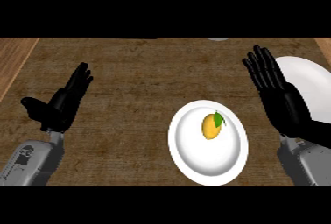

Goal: Pick the lemon from the plate and place it in the plate

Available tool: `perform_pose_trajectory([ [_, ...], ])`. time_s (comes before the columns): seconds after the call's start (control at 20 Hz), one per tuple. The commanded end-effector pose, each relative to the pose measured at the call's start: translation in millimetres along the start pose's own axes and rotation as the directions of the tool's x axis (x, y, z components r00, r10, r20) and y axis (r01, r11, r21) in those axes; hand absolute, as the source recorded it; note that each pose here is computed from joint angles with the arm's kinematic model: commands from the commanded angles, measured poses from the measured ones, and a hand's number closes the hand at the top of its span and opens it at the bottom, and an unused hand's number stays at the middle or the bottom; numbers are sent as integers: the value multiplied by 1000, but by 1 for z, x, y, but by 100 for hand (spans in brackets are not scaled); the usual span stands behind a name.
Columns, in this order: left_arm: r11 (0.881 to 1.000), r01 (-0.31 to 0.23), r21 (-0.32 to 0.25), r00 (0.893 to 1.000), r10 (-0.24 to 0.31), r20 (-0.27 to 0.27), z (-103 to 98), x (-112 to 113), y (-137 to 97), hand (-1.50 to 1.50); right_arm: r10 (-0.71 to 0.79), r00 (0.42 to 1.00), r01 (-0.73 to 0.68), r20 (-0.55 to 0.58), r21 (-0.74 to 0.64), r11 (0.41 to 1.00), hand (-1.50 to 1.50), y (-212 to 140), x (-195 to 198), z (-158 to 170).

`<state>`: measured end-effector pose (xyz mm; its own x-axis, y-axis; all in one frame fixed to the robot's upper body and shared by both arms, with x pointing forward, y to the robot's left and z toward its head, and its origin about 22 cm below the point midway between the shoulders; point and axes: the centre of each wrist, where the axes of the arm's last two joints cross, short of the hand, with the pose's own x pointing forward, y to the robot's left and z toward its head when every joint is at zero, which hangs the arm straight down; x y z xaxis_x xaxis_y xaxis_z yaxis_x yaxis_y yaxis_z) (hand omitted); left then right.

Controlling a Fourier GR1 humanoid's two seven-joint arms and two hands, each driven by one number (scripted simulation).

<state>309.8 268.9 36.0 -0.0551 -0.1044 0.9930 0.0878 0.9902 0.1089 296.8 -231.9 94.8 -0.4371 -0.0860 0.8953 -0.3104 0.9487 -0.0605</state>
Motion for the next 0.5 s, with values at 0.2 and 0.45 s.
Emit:
perform_pose_trajectory([
  [0.2, 976, 124, 181, 967, -79, -242, 33, -40, 7, 0, -117, 966, 94, -231, -108, 990, 150, 22, -9, -15],
  [0.45, 976, 108, 190, 944, -41, -326, 50, -60, 10, 0, 786, 578, -779, -218, 138, 611, 150, -68, 12, 12],
])
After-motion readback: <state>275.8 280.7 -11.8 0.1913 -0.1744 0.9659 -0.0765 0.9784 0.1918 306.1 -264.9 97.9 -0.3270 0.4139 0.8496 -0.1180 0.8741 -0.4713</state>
